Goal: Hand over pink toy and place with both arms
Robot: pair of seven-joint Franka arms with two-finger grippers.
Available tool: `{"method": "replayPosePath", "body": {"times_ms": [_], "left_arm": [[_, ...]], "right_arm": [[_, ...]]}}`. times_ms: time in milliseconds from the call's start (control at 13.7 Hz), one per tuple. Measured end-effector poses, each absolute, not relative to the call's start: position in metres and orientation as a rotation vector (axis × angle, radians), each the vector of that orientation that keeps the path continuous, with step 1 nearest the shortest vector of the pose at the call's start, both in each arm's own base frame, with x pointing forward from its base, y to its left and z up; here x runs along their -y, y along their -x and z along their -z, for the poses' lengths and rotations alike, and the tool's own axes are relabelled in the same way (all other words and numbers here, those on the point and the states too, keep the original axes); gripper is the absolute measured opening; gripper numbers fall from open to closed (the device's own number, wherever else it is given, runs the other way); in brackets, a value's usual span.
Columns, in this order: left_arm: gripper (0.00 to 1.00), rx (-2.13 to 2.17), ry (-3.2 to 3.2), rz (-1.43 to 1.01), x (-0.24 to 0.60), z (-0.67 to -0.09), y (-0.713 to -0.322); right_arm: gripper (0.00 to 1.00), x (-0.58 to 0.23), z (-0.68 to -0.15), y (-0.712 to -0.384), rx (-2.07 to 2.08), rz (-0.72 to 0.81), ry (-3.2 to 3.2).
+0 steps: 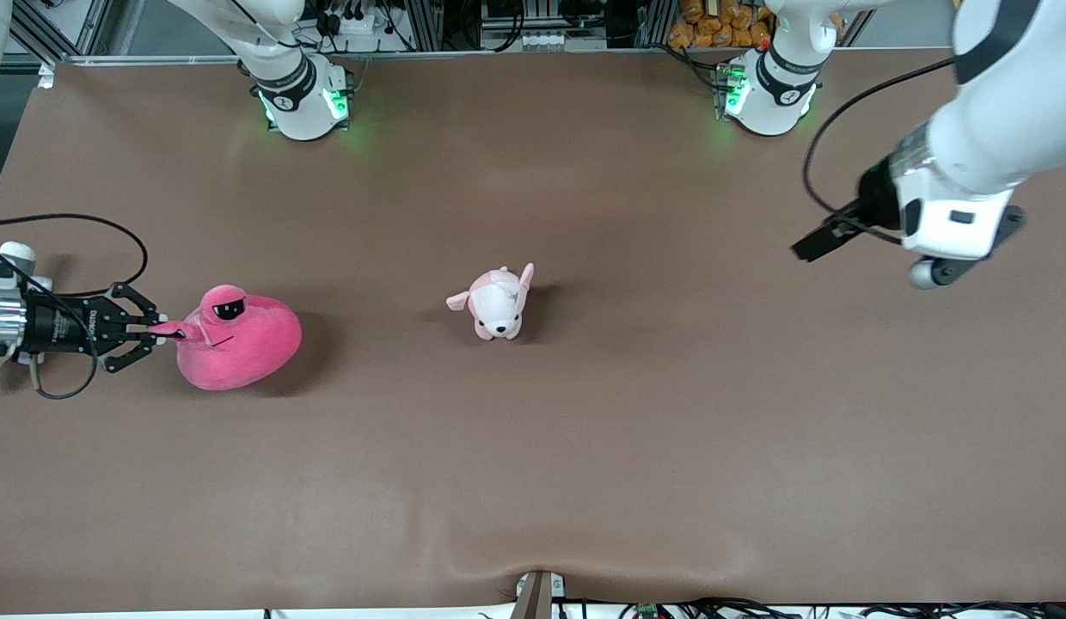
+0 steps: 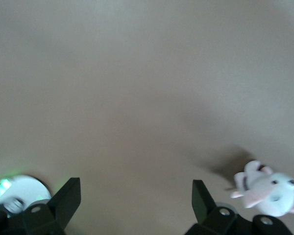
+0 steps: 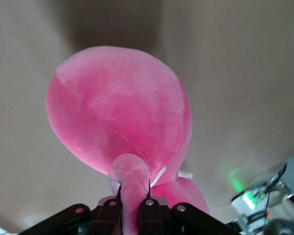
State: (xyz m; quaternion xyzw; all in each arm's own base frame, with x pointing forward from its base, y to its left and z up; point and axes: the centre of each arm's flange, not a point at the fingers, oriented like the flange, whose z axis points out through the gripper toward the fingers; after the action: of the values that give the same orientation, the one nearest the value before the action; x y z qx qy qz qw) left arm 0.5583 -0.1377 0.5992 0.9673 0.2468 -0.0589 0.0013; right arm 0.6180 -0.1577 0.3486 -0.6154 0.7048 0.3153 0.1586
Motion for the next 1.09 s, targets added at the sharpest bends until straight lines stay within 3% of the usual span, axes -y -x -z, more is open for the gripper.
{"method": "replayPosePath", "body": {"times_ms": [219,438,511,803,1094], "left_arm": [[1.0,-0.516,-3.119,0.122,0.114,-0.613,-0.557],[1.0,-0.408,-3.169,0.098,0.086,-0.616,-0.56],[1.0,-0.402,-3.176,0.095,0.082,-0.616,-0.561],[1.0,-0.33,-3.207,0.039,0.081,-0.629,-0.562],[1.0,-0.232,-3.212,0.017,0.071,-0.638,-0.563]], "right_arm": [[0.11,0.21,-0.289,-0.577,-1.907,-0.881,1.792],[0.15,0.206,-0.29,-0.576,-1.861,-0.87,1.844],[0.2,0.2,-0.299,-0.578,-1.829,-0.886,1.901],[0.64,0.157,-0.407,-0.609,-1.622,-0.919,2.14],[1.0,0.084,-0.543,-0.618,-1.382,-0.796,2.355]]}}
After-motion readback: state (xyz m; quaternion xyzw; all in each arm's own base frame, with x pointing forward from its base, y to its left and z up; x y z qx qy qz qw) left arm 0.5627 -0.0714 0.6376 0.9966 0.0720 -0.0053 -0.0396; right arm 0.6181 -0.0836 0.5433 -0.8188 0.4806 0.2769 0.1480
